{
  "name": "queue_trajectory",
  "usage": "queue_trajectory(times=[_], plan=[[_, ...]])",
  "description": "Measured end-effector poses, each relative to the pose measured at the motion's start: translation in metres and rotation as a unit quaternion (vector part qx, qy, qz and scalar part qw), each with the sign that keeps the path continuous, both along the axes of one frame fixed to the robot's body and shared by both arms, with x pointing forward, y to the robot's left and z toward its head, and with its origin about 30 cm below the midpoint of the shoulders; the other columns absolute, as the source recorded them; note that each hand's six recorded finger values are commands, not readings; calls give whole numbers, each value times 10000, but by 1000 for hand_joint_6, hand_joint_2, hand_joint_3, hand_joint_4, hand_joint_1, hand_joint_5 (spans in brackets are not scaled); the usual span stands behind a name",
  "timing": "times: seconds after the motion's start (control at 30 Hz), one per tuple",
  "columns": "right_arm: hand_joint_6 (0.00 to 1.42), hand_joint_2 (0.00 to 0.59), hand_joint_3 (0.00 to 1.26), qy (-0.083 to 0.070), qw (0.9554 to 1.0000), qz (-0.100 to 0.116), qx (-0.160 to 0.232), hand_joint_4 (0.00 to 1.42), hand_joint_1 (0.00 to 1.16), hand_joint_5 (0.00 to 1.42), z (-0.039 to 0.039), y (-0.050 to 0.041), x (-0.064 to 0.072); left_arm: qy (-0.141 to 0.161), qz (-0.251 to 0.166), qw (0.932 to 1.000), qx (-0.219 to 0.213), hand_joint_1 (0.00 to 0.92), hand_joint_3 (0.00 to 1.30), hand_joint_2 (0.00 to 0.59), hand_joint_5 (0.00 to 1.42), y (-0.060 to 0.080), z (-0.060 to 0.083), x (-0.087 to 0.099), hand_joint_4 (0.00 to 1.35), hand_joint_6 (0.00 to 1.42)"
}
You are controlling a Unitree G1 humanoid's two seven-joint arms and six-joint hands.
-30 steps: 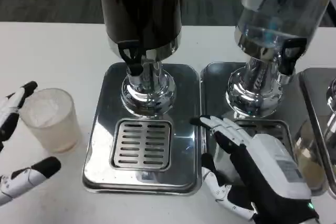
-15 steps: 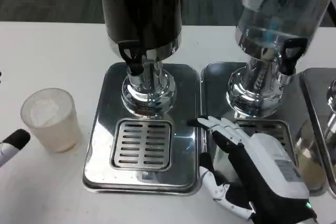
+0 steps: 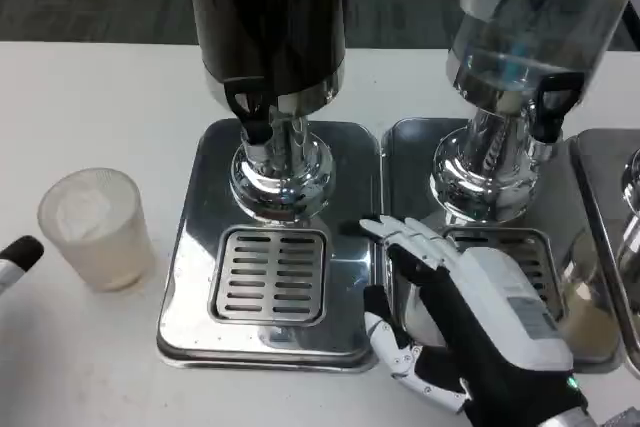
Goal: Grasp the cup under the faucet to collect the drink, then remove the cup.
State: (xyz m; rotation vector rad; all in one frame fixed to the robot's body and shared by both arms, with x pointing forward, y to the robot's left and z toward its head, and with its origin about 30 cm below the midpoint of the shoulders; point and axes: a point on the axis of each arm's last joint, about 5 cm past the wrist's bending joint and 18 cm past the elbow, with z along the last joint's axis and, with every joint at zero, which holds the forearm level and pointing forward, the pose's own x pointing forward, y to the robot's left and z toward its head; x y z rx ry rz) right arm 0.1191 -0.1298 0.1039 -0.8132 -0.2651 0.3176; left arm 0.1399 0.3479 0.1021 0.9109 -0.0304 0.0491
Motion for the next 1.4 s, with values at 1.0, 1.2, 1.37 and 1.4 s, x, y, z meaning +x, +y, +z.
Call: queue_trajectory(times=[1.0, 1.2, 1.37, 1.4], plan=[[264, 586, 237, -32, 10000, 18, -1, 151, 501, 111, -28, -17, 50, 218, -217, 9991, 308, 70, 0, 46, 25, 22, -199, 201, 0, 115], [265, 586, 240, -12, 10000, 33, -18, 151, 500, 111, -29, -49, 48, 153, -384, 9988, 250, 79, 0, 44, 27, -41, -219, 250, 0, 118], [265, 586, 241, -1, 10000, 15, -31, 151, 500, 111, -28, -76, 50, 185, -518, 9983, 211, 82, 0, 44, 28, -67, -238, 268, 0, 119], [265, 586, 241, -2, 10000, 4, -36, 151, 500, 111, -27, -83, 52, 210, -563, 9980, 206, 82, 0, 44, 28, -73, -235, 286, 0, 118]])
